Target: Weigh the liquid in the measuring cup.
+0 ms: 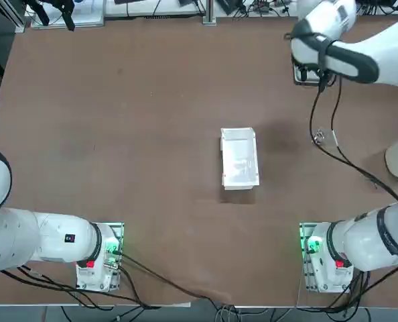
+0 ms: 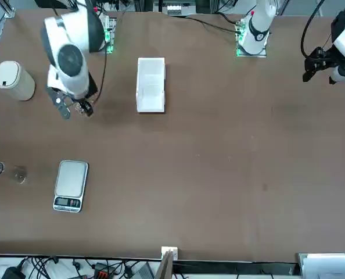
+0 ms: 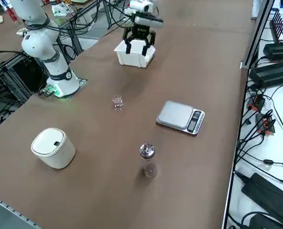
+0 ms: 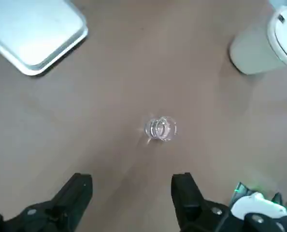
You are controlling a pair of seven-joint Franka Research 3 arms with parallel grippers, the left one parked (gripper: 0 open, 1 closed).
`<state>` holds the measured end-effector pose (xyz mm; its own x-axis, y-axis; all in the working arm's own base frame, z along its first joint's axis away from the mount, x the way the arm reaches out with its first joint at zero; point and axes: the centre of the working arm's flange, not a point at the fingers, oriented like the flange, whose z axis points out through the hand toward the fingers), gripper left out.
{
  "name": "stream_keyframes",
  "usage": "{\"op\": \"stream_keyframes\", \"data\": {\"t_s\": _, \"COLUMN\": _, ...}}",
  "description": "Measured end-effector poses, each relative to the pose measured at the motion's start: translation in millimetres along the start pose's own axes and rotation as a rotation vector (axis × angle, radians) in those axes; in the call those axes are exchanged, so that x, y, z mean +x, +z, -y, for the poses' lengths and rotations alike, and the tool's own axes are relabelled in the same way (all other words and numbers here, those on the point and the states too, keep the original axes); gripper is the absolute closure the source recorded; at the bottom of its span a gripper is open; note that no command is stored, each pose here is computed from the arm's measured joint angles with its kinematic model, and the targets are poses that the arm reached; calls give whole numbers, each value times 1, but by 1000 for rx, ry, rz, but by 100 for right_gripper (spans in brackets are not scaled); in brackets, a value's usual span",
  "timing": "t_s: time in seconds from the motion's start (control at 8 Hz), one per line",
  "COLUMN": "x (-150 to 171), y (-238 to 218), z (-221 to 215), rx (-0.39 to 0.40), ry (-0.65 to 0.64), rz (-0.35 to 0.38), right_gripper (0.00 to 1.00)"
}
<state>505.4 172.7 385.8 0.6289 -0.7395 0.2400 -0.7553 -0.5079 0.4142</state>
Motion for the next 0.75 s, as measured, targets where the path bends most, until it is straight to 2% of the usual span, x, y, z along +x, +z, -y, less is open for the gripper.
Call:
{"op": "stream_keyframes", "data": {"t_s": 0.38, "x": -35, "y": 61, "z": 40, "rx": -121, "ry": 210, "rz": -98, "right_gripper": 0}}
{"op": "stream_keyframes", "data": {"t_s": 0.75, "x": -58, "y": 101, "z": 59, "rx": -180, "ry": 388, "rz": -162, "right_gripper": 1}}
